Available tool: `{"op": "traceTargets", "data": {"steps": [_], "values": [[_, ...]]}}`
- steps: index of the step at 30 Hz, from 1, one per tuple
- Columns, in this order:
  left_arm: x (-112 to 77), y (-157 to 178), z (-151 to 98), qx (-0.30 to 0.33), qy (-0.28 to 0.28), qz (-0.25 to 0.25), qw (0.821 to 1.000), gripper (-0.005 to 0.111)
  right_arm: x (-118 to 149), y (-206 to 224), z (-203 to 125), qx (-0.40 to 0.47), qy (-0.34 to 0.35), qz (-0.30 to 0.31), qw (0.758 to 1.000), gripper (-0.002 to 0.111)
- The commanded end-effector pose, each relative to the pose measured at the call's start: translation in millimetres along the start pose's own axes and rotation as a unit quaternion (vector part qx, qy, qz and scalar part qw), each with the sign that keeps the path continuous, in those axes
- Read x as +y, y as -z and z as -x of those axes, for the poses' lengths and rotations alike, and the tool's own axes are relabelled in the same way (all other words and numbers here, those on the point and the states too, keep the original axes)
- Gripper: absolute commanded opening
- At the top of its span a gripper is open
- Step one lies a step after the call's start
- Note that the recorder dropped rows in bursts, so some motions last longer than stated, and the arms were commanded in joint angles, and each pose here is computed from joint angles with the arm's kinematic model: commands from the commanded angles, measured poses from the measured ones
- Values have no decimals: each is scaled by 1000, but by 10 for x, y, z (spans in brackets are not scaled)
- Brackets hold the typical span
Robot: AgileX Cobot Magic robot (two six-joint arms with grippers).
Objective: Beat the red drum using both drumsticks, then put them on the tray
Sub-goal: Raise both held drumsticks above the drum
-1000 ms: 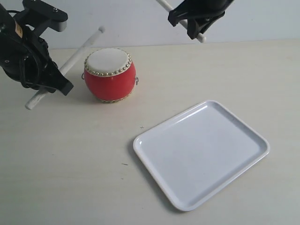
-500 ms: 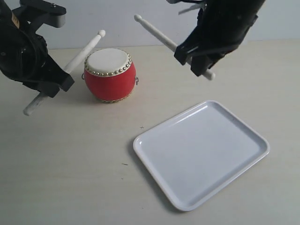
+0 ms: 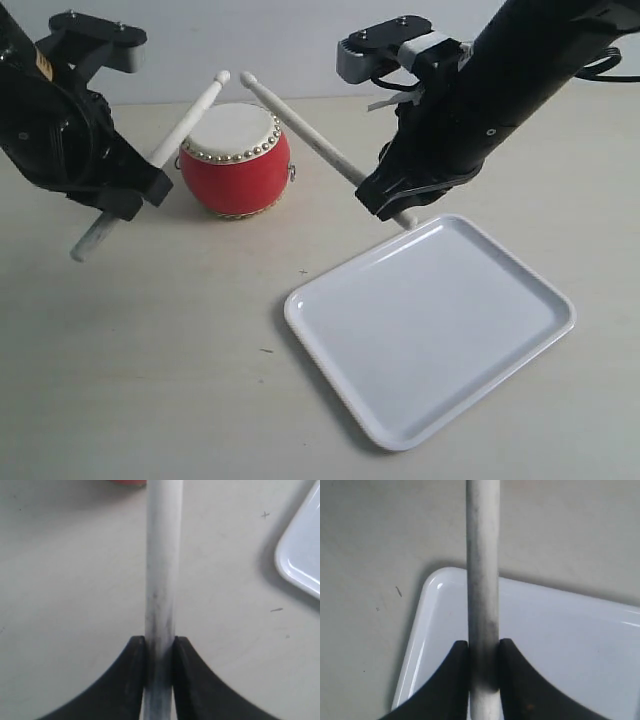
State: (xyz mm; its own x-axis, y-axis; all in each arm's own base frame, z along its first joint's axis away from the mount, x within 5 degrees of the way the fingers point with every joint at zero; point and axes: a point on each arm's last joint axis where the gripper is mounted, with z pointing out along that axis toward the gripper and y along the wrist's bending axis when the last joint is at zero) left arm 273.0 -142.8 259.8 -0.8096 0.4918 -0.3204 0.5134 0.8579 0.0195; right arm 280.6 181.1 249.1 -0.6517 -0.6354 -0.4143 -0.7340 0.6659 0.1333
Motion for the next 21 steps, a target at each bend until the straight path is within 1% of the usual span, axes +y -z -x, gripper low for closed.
{"op": "traceTargets", "data": {"steps": [1,4,7,10,13,16,21], "values": [[120,32,-4,-7,7,12,1000,0,-13,97,118,-20,20,-11,1000,0],[239,160,33,6,25,16,1000,0,-24,181,227,-18,32,-14,999,0],[337,303,87,11,28,20,999,0,-48,243,373,-16,36,-16,999,0],[372,351,138,11,32,22,999,0,-97,243,512,2,29,-18,999,0],[372,235,167,24,29,15,999,0,-162,87,569,34,24,-13,999,0],[374,9,203,49,26,4,998,0,-223,-129,561,62,15,-8,998,0],[383,-225,265,52,35,-1,998,0,-279,-394,510,100,6,3,995,0]]}}
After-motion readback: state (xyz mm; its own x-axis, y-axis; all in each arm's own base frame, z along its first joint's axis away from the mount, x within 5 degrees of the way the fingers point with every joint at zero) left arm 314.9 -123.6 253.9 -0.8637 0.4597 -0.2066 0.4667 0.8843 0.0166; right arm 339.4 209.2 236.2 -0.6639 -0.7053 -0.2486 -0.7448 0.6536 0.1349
